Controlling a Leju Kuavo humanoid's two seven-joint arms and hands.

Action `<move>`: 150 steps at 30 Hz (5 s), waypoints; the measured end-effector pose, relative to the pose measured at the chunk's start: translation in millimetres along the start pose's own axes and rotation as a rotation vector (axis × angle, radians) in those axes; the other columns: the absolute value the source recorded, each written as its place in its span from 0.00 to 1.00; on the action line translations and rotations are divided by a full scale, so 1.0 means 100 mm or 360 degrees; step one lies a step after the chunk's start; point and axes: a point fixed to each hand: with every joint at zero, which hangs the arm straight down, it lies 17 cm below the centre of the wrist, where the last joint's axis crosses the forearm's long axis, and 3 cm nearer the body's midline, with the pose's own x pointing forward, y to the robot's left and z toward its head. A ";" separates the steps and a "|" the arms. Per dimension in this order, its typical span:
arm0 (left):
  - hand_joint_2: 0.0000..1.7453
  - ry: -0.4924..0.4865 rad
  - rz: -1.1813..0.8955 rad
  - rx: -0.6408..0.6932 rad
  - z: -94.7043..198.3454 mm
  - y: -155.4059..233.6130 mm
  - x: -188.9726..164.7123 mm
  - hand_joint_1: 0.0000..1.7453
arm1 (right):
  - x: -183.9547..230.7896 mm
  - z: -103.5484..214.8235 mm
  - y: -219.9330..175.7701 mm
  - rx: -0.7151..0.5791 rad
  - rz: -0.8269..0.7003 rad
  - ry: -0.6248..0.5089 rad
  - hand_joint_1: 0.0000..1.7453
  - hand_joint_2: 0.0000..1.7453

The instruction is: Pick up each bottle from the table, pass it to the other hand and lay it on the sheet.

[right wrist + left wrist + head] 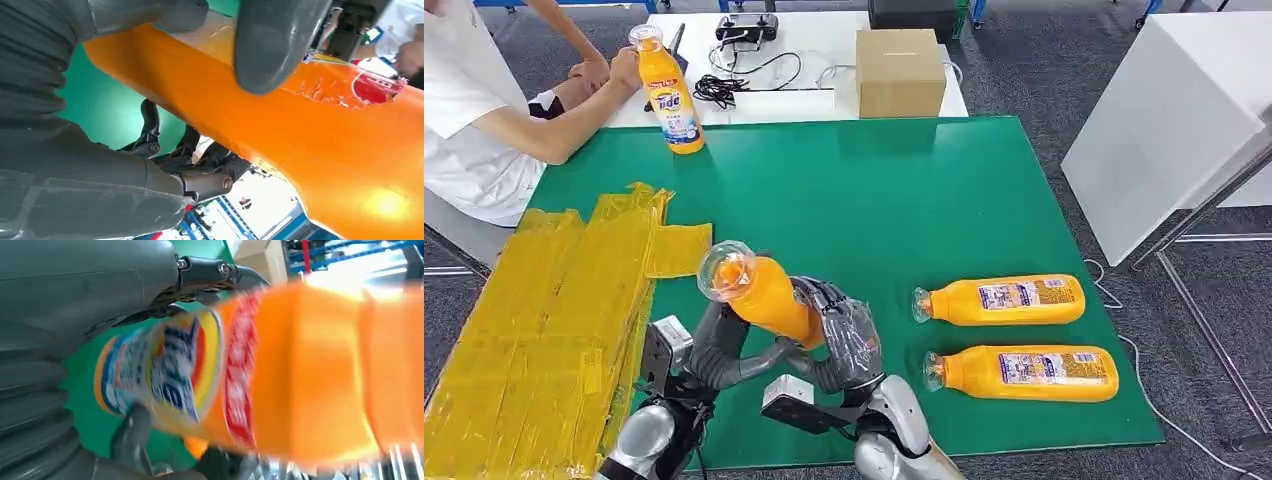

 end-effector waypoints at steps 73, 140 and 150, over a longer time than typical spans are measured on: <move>1.00 -0.0184 0.0292 0.0491 0.14 0.32 0.28 1.00 | 0.18 0.16 0.59 0.0383 -0.0038 -0.0104 1.00 1.00; 1.00 0.1113 -0.2591 -0.0164 0.04 2.62 -1.32 0.00 | 0.33 0.23 -1.46 -0.0487 -0.0101 -0.0159 0.00 1.00; 1.00 0.1255 -0.2505 -0.0067 0.10 2.83 -1.41 0.00 | 0.27 0.22 -1.43 -0.0471 -0.0102 -0.0128 0.00 1.00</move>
